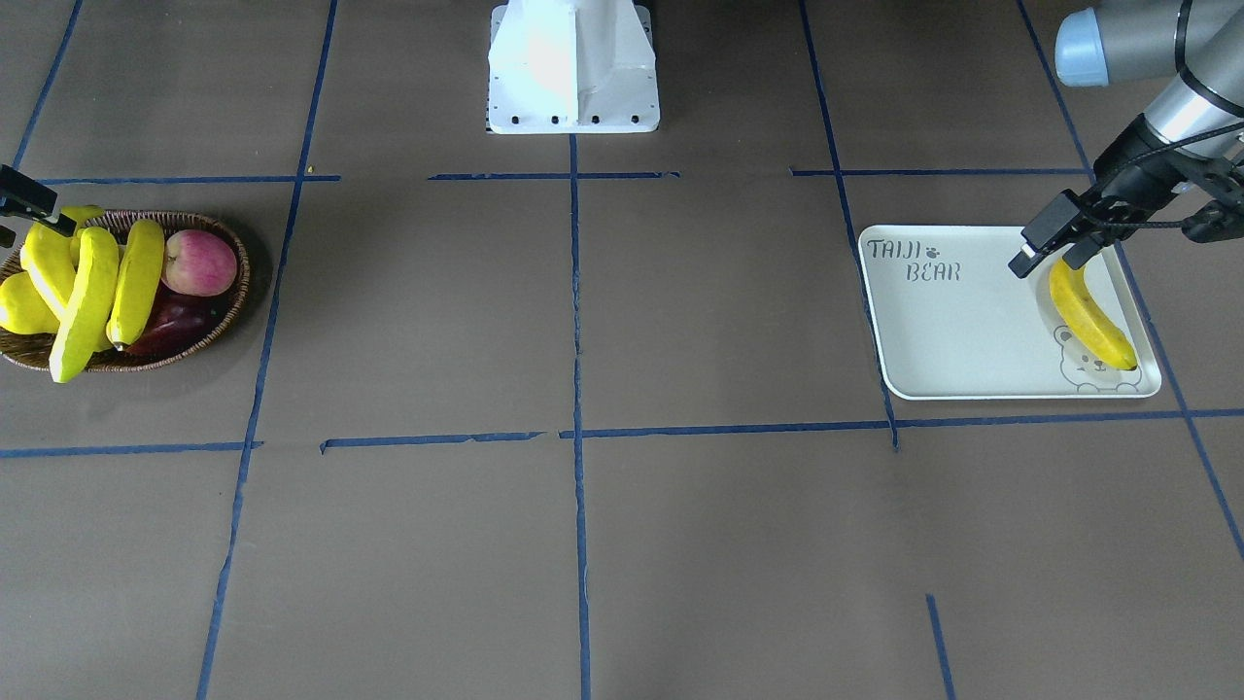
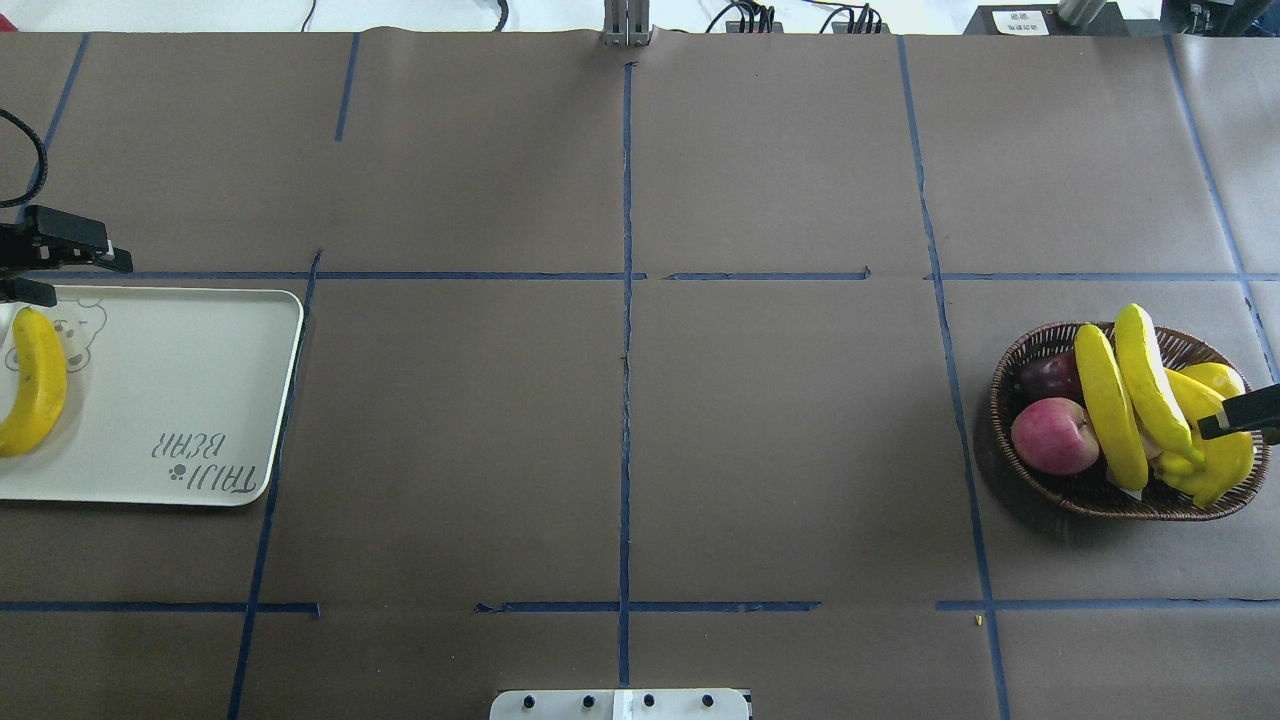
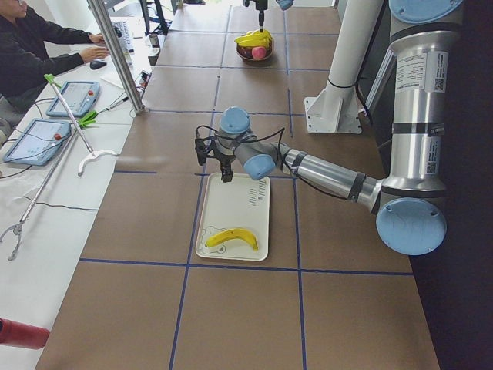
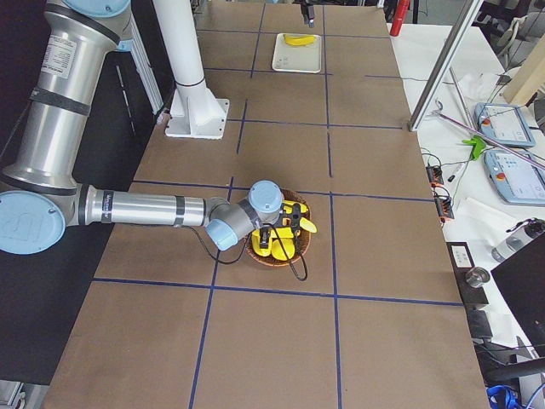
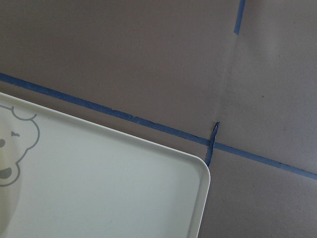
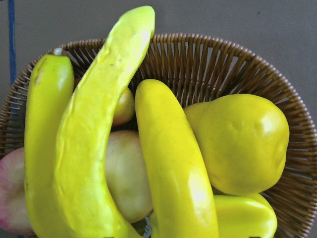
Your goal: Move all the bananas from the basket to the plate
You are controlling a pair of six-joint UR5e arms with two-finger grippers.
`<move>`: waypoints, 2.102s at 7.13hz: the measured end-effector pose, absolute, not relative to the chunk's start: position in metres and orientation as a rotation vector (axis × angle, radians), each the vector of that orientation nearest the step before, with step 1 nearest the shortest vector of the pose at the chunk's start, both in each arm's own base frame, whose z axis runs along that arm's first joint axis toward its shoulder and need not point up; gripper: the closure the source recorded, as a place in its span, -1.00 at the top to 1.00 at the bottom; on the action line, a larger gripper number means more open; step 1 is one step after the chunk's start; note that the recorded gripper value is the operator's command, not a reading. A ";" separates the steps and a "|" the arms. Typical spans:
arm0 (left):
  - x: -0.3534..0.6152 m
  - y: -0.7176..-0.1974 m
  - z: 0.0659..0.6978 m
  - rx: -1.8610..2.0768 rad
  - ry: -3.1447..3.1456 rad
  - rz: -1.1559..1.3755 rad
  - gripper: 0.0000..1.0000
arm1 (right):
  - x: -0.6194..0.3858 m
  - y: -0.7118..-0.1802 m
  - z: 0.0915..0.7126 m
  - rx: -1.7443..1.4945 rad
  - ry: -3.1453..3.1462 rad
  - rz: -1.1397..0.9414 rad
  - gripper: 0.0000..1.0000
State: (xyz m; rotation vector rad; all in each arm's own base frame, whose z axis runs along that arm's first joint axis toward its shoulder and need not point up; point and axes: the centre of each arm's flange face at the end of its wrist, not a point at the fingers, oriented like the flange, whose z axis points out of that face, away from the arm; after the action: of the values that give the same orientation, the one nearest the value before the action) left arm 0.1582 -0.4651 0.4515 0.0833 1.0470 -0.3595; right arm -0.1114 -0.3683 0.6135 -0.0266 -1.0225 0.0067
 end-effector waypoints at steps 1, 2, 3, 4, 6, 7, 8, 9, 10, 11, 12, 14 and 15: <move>0.159 -0.466 0.451 0.083 1.047 -0.360 0.98 | -0.112 -0.368 0.614 -0.029 -1.023 0.005 -0.18; 0.159 -0.466 0.451 0.083 1.048 -0.360 0.98 | -0.113 -0.368 0.614 -0.030 -1.022 0.003 -0.63; 0.159 -0.467 0.451 0.083 1.048 -0.360 0.98 | -0.115 -0.368 0.613 -0.030 -1.022 -0.002 -0.89; 0.160 -0.468 0.451 0.083 1.048 -0.360 0.98 | -0.115 -0.368 0.611 -0.028 -1.026 -0.006 -0.96; 0.160 -0.468 0.450 0.084 1.049 -0.361 0.98 | -0.108 -0.368 0.609 -0.014 -1.030 0.003 -0.98; 0.160 -0.468 0.450 0.084 1.049 -0.361 0.98 | -0.096 -0.370 0.604 0.012 -1.035 0.025 -0.98; 0.160 -0.468 0.450 0.084 1.049 -0.361 0.98 | -0.081 -0.372 0.594 0.047 -1.043 0.048 -0.98; 0.160 -0.469 0.449 0.084 1.051 -0.360 0.98 | -0.065 -0.374 0.580 0.090 -1.053 0.073 -0.98; 0.160 -0.469 0.449 0.084 1.051 -0.359 0.98 | -0.048 -0.375 0.562 0.136 -1.073 0.092 -0.98; 0.161 -0.469 0.450 0.082 1.050 -0.359 0.98 | -0.032 -0.375 0.544 0.169 -1.106 0.103 -0.99; 0.163 -0.470 0.450 0.080 1.050 -0.358 0.98 | -0.017 -0.374 0.529 0.192 -1.144 0.111 -1.00; 0.165 -0.473 0.451 0.078 1.049 -0.356 0.98 | -0.005 -0.373 0.507 0.223 -1.184 0.106 -1.00; 0.165 -0.473 0.450 0.078 1.051 -0.355 0.98 | -0.004 -0.377 0.494 0.244 -1.196 0.095 -1.00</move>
State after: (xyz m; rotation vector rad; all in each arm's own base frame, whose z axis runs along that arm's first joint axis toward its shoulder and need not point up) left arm 0.1654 -0.4732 0.4500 0.0776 1.0508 -0.3554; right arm -0.0038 -0.3770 0.4941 0.2436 -1.1956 0.0951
